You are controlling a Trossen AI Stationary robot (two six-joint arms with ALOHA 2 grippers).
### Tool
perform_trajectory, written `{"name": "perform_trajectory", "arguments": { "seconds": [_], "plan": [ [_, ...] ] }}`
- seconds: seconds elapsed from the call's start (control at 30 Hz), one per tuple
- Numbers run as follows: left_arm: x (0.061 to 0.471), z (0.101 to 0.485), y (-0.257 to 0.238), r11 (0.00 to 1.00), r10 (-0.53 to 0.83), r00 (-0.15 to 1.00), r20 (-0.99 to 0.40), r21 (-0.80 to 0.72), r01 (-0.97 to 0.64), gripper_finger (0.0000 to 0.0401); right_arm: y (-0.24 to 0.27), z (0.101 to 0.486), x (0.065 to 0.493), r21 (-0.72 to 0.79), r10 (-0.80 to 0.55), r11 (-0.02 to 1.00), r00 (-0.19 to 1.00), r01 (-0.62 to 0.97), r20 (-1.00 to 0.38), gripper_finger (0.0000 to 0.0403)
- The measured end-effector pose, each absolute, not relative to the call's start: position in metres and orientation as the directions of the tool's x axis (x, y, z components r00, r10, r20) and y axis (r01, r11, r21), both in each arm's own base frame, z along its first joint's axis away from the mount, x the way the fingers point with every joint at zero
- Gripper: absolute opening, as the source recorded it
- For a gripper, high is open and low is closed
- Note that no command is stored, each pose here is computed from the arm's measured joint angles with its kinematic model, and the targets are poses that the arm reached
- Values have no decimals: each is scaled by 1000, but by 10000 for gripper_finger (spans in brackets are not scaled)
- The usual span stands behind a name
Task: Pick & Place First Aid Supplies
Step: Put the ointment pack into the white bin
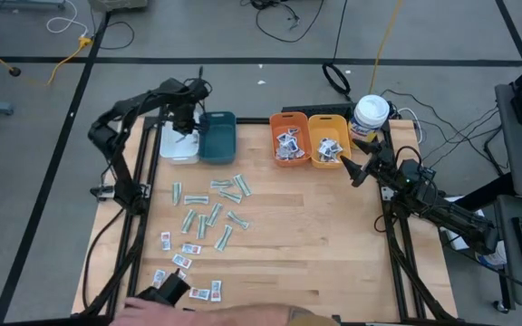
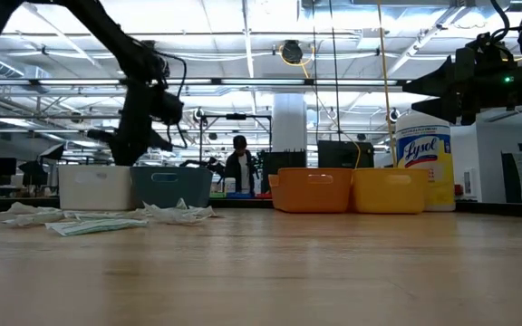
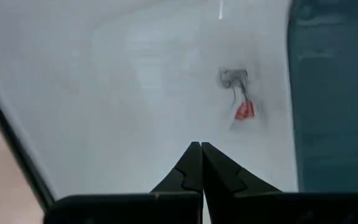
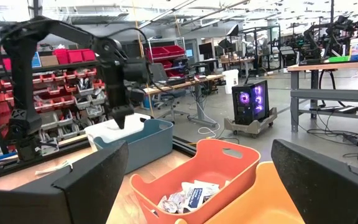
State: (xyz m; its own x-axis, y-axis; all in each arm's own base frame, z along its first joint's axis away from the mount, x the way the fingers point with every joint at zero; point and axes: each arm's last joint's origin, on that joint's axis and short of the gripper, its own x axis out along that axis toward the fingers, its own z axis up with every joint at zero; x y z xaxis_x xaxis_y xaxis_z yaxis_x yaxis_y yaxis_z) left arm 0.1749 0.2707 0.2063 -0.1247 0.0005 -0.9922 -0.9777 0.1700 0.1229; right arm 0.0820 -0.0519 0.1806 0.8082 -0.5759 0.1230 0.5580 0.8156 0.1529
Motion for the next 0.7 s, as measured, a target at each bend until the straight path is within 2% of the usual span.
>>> {"name": "perform_trajectory", "arguments": {
  "seconds": [0.17, 0.3, 0.4, 0.7],
  "plan": [
    [177, 195, 274, 183, -27, -136, -990, 128, -975, 2, -52, 181, 82, 153, -576, 816, 808, 558, 123, 392],
    [177, 196, 275, 164, -24, -121, -992, 115, -980, 28, -52, 181, 82, 153, -576, 816, 808, 558, 123, 392],
    [175, 196, 276, 167, -44, -91, -995, 82, -983, 74, -52, 181, 82, 153, -576, 816, 808, 558, 123, 392],
    [172, 196, 278, 165, -59, -75, -995, 65, -984, 250, -52, 181, 82, 153, -576, 816, 808, 558, 123, 392]
  ]
}}
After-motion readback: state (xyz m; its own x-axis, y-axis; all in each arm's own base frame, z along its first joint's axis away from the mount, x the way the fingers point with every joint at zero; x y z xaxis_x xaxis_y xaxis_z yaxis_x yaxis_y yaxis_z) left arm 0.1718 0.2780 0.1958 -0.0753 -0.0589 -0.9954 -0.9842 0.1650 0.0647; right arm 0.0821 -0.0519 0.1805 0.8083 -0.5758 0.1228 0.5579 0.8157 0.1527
